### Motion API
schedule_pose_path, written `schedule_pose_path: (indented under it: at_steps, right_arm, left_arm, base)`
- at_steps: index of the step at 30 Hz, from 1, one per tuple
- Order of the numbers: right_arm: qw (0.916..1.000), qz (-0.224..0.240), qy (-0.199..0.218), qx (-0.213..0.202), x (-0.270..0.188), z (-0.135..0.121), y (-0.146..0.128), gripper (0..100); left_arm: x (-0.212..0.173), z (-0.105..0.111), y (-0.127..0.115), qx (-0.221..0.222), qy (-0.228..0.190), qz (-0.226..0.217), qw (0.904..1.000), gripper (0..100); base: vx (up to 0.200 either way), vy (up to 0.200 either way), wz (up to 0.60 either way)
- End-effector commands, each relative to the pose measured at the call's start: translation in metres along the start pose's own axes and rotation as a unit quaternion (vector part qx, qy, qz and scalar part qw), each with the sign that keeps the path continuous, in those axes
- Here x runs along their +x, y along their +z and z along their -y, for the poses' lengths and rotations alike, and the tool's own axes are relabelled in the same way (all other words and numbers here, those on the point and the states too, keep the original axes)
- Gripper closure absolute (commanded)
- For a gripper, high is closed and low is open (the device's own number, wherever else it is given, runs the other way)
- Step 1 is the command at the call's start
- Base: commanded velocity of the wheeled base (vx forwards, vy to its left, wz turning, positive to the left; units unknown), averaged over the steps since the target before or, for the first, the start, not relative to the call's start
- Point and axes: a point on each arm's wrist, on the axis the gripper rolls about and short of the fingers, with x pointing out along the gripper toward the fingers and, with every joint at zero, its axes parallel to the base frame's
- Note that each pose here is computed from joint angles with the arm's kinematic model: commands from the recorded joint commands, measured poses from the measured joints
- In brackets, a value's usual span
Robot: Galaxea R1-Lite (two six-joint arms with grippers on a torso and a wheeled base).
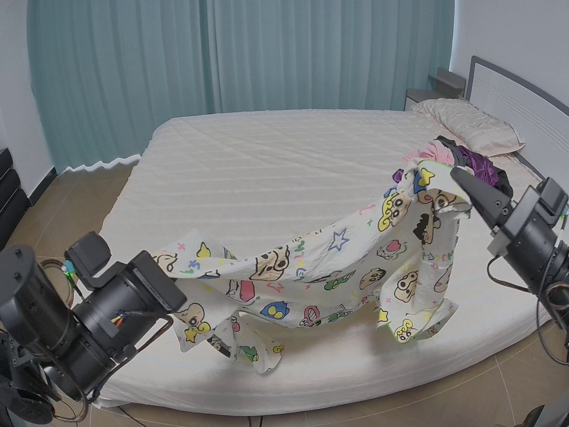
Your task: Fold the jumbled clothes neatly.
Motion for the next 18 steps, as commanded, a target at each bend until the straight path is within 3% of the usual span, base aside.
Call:
schedule_pose_path:
  at_steps: [1,10,18]
  right_arm:
    - [0.9964,0.054,0.061,-0.026,-0.033,-0.029,0.032,100]
    - [0.9881,0.062,0.134,-0.044,-0.073,-0.068,0.067,100]
    - [0.9875,0.062,0.138,-0.043,-0.065,-0.098,0.097,100]
  left_arm:
    - [-0.026,0.011,0.023,0.011,-0.03,0.043,0.9986,100]
    - [-0.05,0.02,0.047,0.054,-0.044,0.095,0.993,100]
    - [-0.047,0.03,0.059,0.072,-0.032,0.1,0.9919,100]
  base:
    - [0.0,0.0,0.0]
    - [0.0,0.0,0.0]
    - [0.0,0.0,0.0]
